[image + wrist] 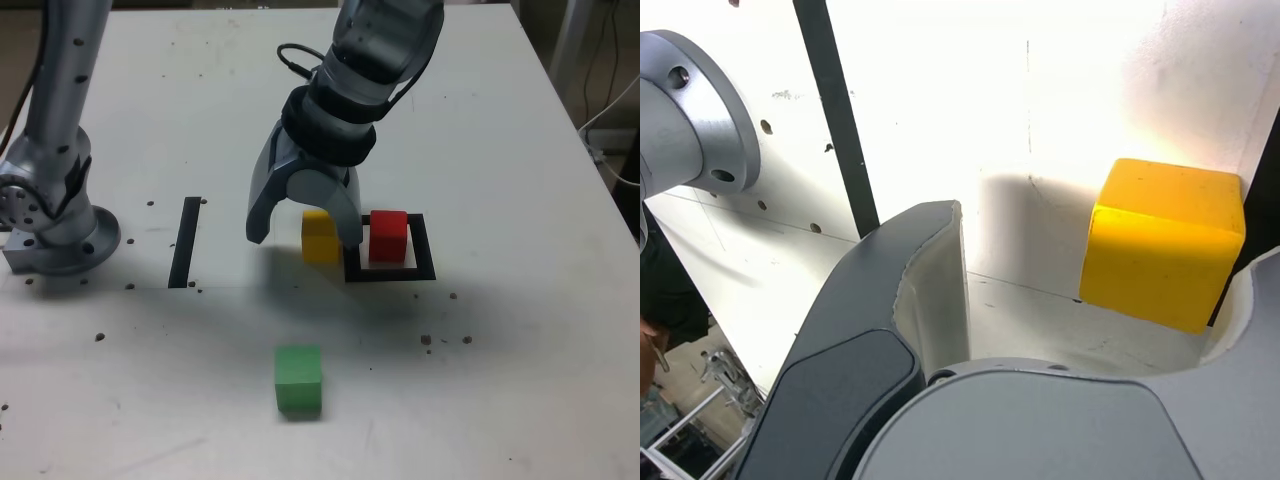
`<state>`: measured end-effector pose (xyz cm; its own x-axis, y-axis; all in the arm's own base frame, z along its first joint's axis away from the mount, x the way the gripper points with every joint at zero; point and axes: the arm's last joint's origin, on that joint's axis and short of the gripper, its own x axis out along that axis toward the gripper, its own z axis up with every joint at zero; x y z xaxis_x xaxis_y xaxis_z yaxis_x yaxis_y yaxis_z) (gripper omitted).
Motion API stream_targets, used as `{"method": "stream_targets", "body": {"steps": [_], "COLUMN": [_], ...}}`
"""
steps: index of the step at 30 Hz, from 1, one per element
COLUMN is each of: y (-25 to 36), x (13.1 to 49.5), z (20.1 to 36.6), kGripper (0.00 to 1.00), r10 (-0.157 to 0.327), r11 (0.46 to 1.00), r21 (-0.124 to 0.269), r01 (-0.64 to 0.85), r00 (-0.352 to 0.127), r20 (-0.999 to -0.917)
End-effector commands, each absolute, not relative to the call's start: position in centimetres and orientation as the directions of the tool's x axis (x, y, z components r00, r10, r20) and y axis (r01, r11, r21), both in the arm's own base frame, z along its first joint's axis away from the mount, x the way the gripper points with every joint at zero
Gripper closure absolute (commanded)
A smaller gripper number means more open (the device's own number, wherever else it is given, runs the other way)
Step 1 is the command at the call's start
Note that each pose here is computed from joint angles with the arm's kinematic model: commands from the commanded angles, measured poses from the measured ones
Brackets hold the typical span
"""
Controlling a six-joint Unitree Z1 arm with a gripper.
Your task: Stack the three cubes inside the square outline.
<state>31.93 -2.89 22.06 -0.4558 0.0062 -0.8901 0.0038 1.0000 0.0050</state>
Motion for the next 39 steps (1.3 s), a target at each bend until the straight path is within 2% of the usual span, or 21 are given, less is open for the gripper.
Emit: {"method": "stream_targets", "body": {"steps": [1, 19, 24, 30, 35, 39], "y": [-2.7, -2.2, -2.0, -1.9, -1.9, -1.8], "x": [32.0, 31.8, 31.8, 32.1, 32.5, 32.7], "z": [21.8, 21.0, 21.0, 20.6, 19.8, 19.7], "kGripper": [0.09, 0.1, 0.15, 0.28, 0.46, 0.62], "r10": [0.004, -0.006, -0.01, -0.018, -0.022, -0.012], "r11": [1.0, 1.0, 1.0, 1.0, 0.999, 0.999], "r21": [0.003, -0.015, -0.018, -0.025, -0.032, -0.024], "r01": [0.003, 0.018, 0.013, 0.01, 0.016, 0.022], "r00": [-0.459, -0.442, -0.44, -0.442, -0.445, -0.436], "r20": [-0.8883, -0.8971, -0.8981, -0.8966, -0.8951, -0.9]}}
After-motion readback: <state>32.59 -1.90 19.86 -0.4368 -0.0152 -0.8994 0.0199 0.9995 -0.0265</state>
